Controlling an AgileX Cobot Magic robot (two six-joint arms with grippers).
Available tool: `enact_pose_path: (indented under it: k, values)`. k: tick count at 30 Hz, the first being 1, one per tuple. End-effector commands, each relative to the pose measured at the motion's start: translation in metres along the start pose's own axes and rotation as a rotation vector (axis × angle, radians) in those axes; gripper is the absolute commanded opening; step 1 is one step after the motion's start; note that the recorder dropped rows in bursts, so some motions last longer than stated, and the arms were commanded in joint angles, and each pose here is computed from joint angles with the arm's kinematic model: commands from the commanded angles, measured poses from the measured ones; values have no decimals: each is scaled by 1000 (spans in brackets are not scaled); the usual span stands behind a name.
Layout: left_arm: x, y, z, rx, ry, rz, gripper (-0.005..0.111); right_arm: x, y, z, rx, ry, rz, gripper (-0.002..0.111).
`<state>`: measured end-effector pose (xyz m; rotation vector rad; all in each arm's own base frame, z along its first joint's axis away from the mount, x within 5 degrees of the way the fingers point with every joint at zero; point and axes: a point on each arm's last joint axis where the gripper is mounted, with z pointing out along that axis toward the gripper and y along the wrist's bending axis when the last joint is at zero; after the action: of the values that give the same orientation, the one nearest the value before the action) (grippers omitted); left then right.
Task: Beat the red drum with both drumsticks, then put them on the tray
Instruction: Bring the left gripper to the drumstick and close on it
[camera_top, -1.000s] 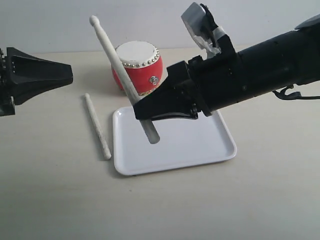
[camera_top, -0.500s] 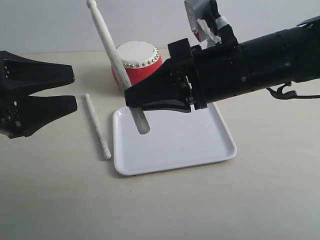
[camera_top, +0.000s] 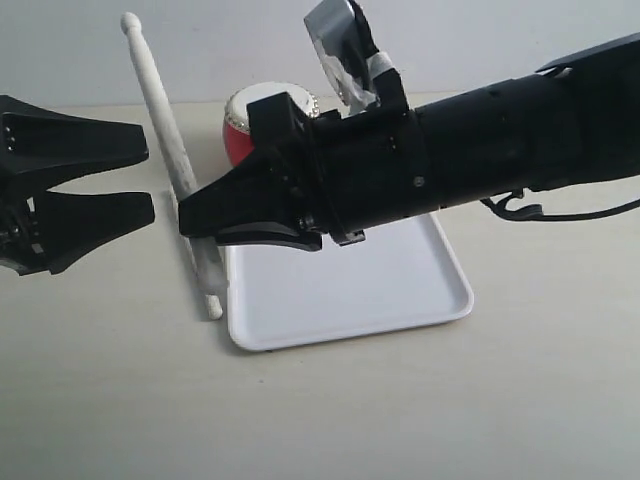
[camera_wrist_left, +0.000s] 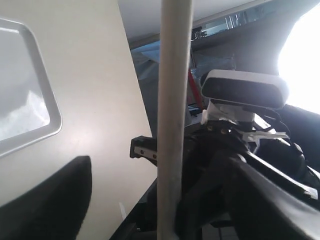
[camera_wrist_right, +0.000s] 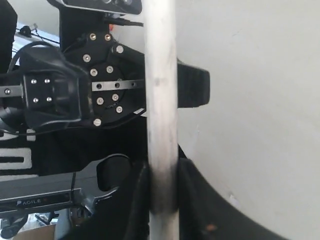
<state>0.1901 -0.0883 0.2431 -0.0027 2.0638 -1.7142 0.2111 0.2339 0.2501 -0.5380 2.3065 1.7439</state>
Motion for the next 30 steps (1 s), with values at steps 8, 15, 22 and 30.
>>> enact_pose_path:
  k: [8, 15, 22, 30]
  values:
    - [0, -1, 0, 13, -6, 6, 71, 8, 7, 19, 30, -17, 62, 0]
    - [0, -1, 0, 13, -6, 9, 69, 6, 10, 19, -2, -45, 115, 0]
    - [0, -1, 0, 13, -6, 0, 58, 17, 15, 32, 5, -6, 103, 0]
    - [0, -1, 0, 12, -3, -57, 59, 20, 12, 40, 78, -30, 86, 0]
